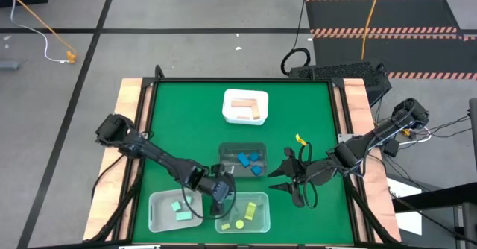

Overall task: Sort & place blocks by color
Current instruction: Adjust the bins, then return to Home Position

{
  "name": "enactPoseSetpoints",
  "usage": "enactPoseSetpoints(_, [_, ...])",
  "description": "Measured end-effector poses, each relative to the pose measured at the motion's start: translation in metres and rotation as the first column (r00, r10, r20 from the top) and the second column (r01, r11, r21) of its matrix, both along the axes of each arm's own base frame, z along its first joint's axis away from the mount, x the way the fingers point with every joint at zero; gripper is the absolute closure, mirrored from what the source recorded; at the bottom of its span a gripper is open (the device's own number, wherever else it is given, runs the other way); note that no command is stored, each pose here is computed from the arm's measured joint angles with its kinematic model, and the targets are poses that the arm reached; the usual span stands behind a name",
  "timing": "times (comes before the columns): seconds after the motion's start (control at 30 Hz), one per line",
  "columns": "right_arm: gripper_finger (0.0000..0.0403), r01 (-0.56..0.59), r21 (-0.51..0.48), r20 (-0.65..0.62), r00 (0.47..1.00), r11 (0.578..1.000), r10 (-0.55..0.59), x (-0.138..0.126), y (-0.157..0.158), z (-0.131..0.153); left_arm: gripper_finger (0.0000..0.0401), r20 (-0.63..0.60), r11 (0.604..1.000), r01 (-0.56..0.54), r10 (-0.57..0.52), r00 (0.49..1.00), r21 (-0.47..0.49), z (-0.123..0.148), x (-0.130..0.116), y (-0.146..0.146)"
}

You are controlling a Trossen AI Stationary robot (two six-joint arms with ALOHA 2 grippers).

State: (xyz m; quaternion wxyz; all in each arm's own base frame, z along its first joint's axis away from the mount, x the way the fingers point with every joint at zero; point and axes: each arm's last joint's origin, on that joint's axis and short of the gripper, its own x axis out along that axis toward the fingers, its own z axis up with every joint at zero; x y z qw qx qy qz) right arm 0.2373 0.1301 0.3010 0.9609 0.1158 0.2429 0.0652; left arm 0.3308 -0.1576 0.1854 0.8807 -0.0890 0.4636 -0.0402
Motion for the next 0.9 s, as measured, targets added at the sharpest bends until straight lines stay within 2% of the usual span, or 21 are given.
enactPoseSetpoints(0.13, [0.0245,0.000,-0.002,-0.003,1.000,1.000,0.000,-0.0001,-0.0001,-0.0003,0.0375,0.019,1.000,0.000,0.000,1.000,0.001,0.0000,0.0027,0.0011])
enactPoseSetpoints(0.53, [0.0245,-0.003,-0.015,-0.017,1.000,1.000,0.003,-0.0008,-0.0005,-0.0017,0.0360,0.036,0.997,0.069,-0.070,0.997,0.034,0.0005,0.0002,-0.0056])
enactPoseSetpoints(0.8, [0.0245,-0.009,-0.019,-0.017,1.000,1.000,0.009,-0.0008,-0.0004,-0.0017,0.0287,0.036,0.997,0.064,-0.065,0.997,0.030,0.0007,0.0002,-0.0056])
enactPoseSetpoints(0.9, [0.0245,-0.014,-0.030,-0.025,1.000,0.999,0.013,-0.0047,-0.0026,0.0000,0.0260,0.058,0.997,0.068,-0.069,0.996,0.024,0.0094,-0.0021,-0.0044])
